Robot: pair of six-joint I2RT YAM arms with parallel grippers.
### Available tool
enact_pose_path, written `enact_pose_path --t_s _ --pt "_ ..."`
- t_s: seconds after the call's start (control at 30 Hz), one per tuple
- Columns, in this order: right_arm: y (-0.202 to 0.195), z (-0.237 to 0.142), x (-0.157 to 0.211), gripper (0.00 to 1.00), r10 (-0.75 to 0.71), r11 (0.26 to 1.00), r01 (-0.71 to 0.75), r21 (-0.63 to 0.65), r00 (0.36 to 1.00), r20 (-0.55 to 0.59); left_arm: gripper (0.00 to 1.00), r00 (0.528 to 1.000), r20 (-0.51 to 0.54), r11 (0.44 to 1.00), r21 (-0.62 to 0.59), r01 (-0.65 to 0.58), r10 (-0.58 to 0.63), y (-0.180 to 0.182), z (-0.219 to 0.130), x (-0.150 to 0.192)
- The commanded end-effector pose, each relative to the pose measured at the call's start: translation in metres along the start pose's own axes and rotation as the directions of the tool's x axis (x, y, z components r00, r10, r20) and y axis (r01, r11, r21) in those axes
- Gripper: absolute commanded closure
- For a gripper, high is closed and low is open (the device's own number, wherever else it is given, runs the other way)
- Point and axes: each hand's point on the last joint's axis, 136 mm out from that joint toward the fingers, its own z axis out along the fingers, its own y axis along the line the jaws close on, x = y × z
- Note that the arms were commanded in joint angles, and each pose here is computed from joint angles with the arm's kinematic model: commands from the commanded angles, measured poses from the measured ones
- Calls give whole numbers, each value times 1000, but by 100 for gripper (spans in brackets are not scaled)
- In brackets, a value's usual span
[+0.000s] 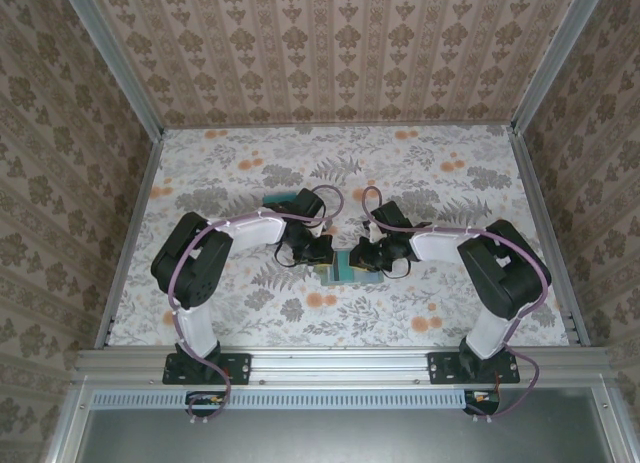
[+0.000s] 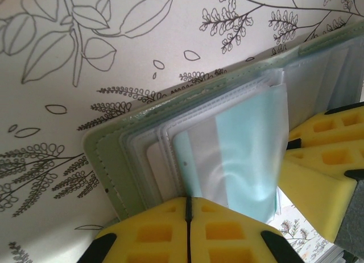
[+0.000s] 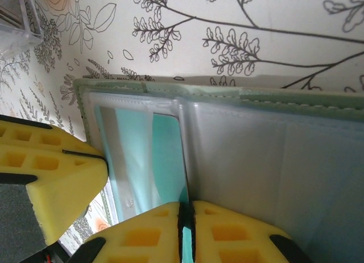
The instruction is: Take the credit cards out of the card holder
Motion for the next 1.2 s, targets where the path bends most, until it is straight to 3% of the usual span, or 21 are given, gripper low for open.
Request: enact_pose_path --t_s 0.0,0.07,0.33,0.67,1.17 --pt "3 6 5 91 -2 1000 2 -14 1000 -23 93 998 -58 998 -65 10 -14 17 11 17" --pt "1 5 6 100 -3 1000 3 -7 1000 -23 93 998 -56 998 -69 11 -15 18 10 16" --pt "-16 -10 3 100 12 999 -12 46 1000 15 93 998 -51 996 -84 21 -25 23 8 16" --pt "-17 -14 1 100 23 1000 -23 12 1000 18 93 998 -48 996 -81 28 -32 24 7 16" --pt "-6 -15 -4 97 -17 1000 17 5 1000 20 86 998 43 998 -57 -32 35 -7 -29 2"
